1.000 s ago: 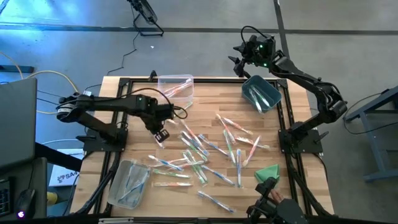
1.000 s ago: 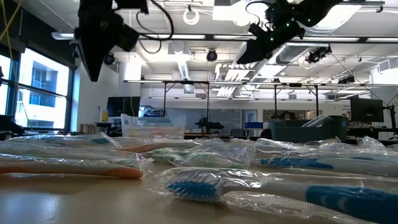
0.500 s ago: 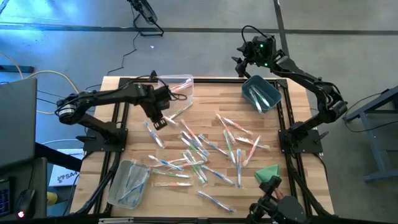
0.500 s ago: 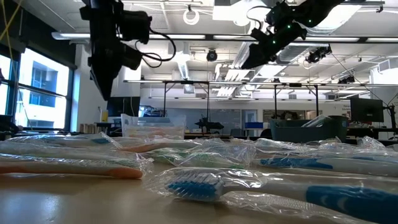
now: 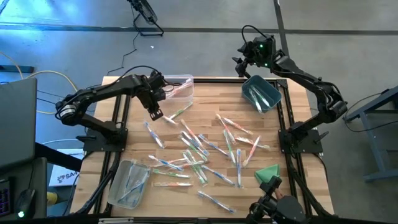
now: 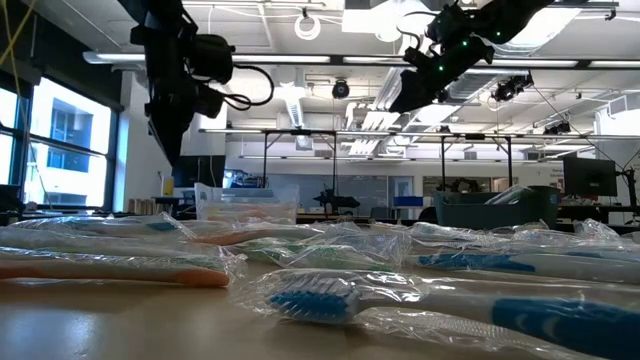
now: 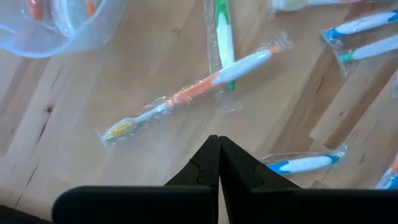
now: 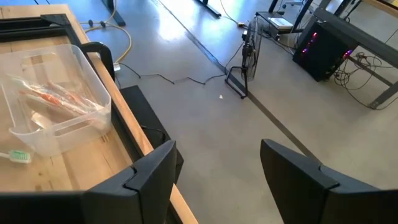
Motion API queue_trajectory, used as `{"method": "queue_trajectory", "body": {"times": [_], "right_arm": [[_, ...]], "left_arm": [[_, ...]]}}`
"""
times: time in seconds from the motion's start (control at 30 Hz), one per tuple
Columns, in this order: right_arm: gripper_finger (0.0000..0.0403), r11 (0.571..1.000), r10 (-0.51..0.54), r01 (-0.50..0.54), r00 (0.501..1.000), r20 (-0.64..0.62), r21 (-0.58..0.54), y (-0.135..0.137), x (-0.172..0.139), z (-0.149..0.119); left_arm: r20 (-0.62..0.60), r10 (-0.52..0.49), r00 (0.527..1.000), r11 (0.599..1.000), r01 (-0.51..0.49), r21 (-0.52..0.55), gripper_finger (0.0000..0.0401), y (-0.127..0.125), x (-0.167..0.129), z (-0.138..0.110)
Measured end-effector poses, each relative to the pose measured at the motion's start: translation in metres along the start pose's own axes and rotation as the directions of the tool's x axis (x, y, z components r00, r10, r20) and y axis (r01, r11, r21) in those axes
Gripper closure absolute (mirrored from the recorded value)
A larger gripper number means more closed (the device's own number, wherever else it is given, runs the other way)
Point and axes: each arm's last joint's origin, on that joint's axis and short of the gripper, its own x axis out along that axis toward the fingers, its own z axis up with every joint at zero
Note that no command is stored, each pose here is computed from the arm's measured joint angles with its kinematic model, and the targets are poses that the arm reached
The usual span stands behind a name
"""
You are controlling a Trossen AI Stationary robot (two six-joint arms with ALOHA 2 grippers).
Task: Pick & Place Toothbrushes
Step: Put the orange toothbrush into the transparent bin
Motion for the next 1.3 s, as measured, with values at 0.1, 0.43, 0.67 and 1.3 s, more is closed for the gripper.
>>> {"method": "queue_trajectory", "body": {"times": [0.1,0.43,0.67,1.3], "right_arm": [[0.0176,1.0,0.0,0.0,1.0,0.0,0.0,0.0,0.0,0.0],[0.0176,1.0,0.0,0.0,1.0,0.0,0.0,0.0,0.0,0.0],[0.0176,1.0,0.0,0.0,1.0,0.0,0.0,0.0,0.0,0.0],[0.0176,1.0,0.012,-0.011,0.999,-0.034,0.027,0.001,0.0,-0.003]], "left_arm": [[0.003,-0.004,1.0,1.0,0.004,0.009,0.0401,0.0,0.0,0.0],[0.021,-0.005,1.0,0.999,0.005,0.034,0.0401,0.0,0.0,0.002],[0.083,-0.001,0.997,0.999,-0.003,0.046,0.0401,0.0,0.0,0.009],[0.103,0.0,0.995,0.998,-0.007,0.07,0.0401,0.001,0.005,0.014]]}}
